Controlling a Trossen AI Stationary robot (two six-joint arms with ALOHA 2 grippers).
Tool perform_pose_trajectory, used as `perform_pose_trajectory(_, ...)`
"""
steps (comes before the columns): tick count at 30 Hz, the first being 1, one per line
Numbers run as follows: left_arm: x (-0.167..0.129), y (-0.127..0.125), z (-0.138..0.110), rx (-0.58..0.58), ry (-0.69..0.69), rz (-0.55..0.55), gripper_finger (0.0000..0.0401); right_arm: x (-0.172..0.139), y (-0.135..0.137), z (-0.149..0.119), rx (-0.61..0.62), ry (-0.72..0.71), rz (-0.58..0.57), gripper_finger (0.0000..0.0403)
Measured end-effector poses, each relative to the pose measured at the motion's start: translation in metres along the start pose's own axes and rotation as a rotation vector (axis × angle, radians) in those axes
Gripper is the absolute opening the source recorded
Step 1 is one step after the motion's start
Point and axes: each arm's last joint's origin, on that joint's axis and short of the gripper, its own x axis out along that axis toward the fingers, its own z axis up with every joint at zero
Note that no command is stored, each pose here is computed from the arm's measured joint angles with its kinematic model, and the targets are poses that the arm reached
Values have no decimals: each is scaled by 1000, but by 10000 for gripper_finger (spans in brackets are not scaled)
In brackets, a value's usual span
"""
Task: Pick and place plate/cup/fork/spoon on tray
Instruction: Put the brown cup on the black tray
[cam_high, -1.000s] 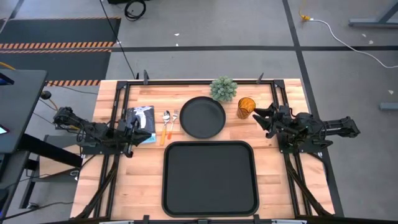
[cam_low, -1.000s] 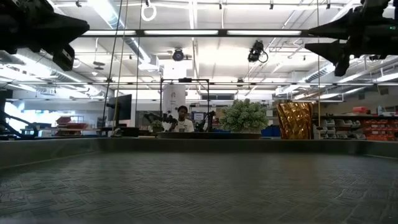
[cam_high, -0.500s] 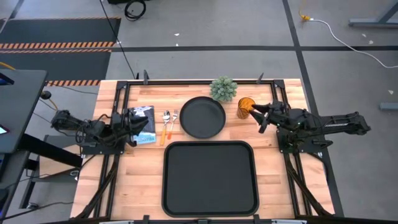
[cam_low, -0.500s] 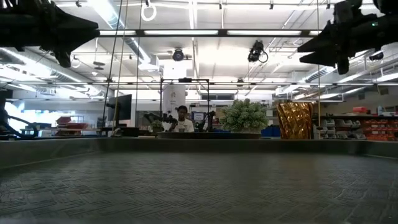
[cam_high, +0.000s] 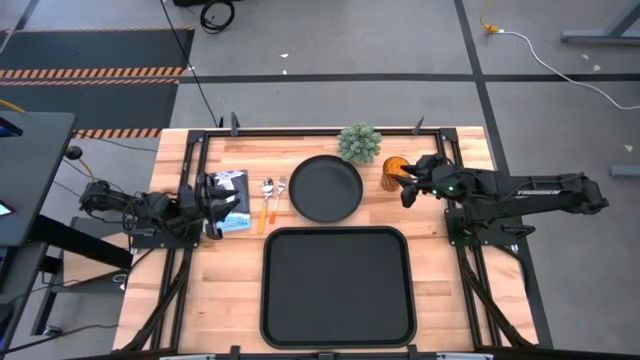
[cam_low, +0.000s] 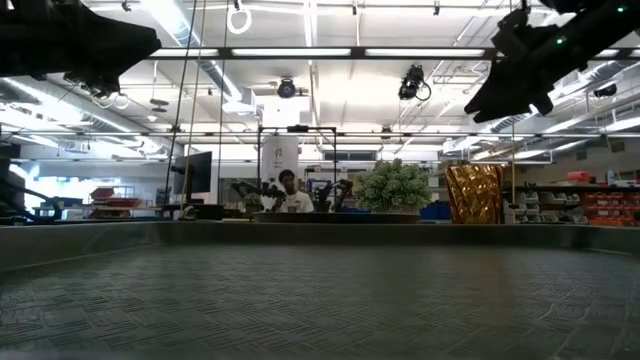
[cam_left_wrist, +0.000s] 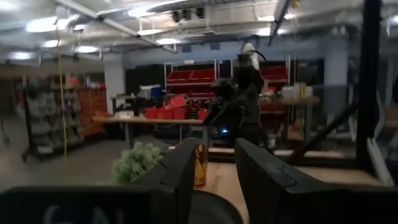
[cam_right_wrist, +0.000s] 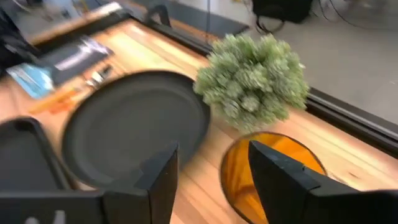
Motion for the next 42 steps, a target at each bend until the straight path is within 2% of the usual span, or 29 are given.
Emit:
perform_pose_trajectory(5, 0, 0, 0, 72, -4, -16, 122, 7, -1, 7, -68, 128, -38, 236)
perform_pose_trajectory(9, 0, 0, 0, 53, -5, -17, 121, 18, 3, 16, -139, 234, 26, 250)
perform_pose_trajectory(21, 0, 2, 8, -41, -80, 2, 121, 59, 7, 57, -263, 544, 24, 210)
perform_pose_trajectory(25, 0, 3, 8, -73, -74, 37, 121, 69, 10, 58, -260, 616, 35, 202)
perform_pose_trajectory(32, 0, 4, 8, -95, -60, 96, 121, 81, 12, 59, -260, 778, -35, 199)
perform_pose_trajectory(35, 0, 4, 8, -95, -60, 98, 121, 87, 14, 61, -277, 821, -68, 199)
perform_pose_trajectory(42, 0, 4, 8, -96, -60, 98, 121, 102, 18, 58, -364, 913, -57, 196)
